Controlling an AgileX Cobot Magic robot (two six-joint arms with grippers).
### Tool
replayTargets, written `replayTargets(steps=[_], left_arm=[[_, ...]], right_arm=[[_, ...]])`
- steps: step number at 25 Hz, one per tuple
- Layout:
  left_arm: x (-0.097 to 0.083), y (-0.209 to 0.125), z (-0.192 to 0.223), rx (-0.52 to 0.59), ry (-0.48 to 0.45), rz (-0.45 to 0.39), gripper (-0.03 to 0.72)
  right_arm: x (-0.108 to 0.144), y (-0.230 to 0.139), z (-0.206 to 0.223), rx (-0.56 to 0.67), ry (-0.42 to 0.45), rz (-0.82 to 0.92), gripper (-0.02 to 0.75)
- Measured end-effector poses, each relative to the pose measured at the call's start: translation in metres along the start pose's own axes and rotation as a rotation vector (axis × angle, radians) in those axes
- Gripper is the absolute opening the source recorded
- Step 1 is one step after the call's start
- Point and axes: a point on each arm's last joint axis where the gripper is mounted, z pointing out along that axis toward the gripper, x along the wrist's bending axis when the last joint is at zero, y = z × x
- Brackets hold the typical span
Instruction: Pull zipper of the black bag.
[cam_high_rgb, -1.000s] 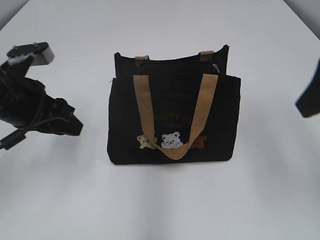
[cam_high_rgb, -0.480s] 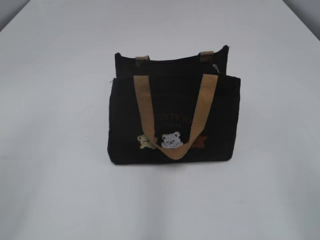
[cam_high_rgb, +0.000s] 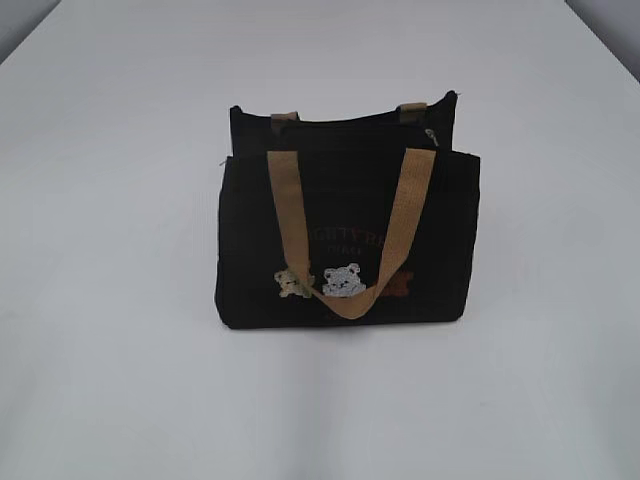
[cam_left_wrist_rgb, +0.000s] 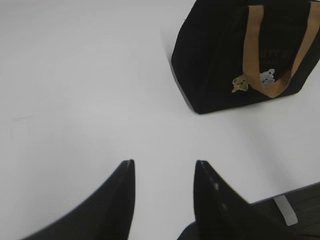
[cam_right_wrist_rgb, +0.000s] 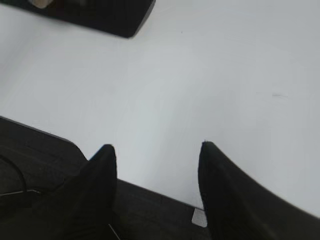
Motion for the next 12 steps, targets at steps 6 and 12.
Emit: replayTargets(steps=[6,12], left_arm=[[0.0,-0.018,-0.015,-0.071,0.014,0.017,0.298],[0.0,-0.019,-0.017,-0.085,0.017,0.019,0.298]], right_arm=[[0.004,-0.013,-0.018,-0.152,-0.026,-0.019,0.402],[0.006,-0.02,-0.025,-0.217,-0.038,-0.024,0.401]])
